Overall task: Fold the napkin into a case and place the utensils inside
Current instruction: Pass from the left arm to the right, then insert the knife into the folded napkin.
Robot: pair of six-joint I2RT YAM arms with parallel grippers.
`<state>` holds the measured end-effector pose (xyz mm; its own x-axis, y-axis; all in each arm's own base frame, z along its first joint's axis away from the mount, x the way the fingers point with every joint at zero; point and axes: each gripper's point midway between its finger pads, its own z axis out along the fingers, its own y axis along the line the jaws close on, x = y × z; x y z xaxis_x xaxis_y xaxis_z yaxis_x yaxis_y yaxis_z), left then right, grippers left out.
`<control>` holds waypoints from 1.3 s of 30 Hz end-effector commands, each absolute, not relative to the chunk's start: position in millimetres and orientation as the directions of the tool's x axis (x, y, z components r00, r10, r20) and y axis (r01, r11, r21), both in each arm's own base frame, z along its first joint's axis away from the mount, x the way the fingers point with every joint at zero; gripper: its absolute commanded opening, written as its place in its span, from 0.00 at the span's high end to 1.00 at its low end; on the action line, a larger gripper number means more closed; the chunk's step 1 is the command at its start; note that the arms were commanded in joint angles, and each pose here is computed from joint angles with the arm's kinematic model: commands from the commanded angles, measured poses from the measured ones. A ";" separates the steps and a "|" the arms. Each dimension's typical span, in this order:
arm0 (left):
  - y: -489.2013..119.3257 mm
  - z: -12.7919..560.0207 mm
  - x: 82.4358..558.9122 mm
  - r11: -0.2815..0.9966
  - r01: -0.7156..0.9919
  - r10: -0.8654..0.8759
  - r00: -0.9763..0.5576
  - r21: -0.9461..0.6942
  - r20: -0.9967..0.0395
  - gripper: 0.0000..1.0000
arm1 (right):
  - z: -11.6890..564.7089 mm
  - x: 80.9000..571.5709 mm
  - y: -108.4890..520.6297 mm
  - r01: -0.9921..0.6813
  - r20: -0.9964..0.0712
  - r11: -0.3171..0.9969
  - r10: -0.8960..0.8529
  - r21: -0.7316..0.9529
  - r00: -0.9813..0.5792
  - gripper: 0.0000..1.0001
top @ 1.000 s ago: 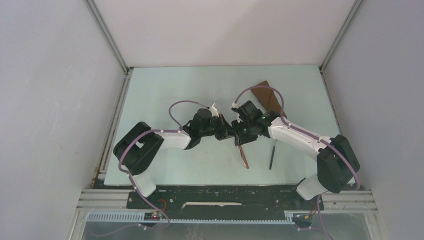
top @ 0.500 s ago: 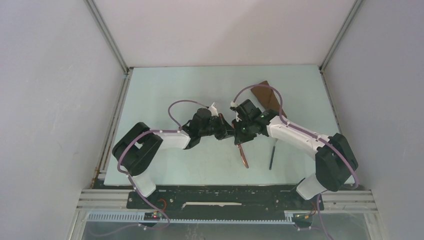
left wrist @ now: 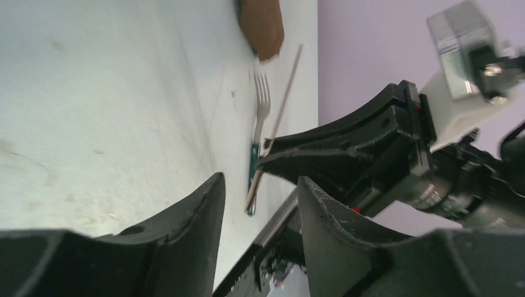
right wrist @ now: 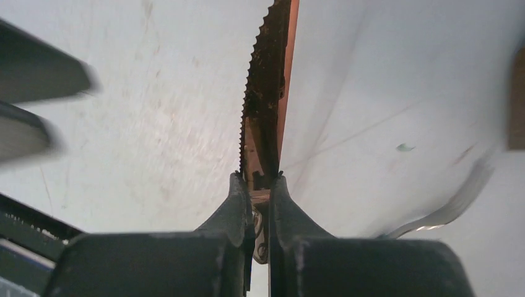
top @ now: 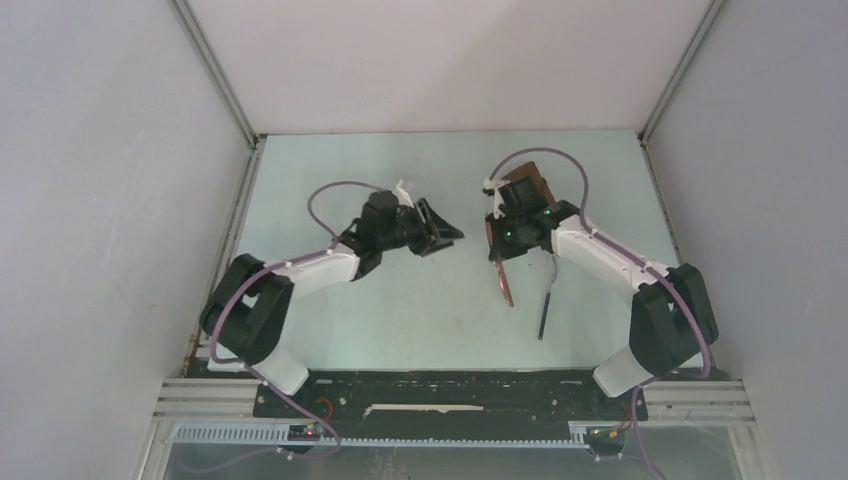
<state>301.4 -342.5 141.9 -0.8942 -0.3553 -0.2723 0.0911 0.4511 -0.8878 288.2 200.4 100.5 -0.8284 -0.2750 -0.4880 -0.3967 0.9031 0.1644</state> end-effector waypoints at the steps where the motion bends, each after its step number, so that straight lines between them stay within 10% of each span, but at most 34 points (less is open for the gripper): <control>1: -292.5 184.1 330.1 0.506 0.136 -0.418 -0.825 -0.852 -0.380 0.47 | 148.0 363.6 190.5 -0.462 -0.677 0.881 -0.276 0.106 -0.682 1.00; 18: -302.8 157.0 267.1 0.590 0.245 -0.201 -0.878 -0.769 -0.434 0.43 | 166.4 588.6 123.8 -0.473 -0.718 0.857 -0.461 -0.207 -0.522 1.00; 39: -311.3 153.7 263.0 0.578 0.237 -0.189 -0.892 -0.781 -0.411 0.43 | 122.7 585.2 92.5 -0.491 -0.643 0.844 -0.500 -0.215 -0.580 1.00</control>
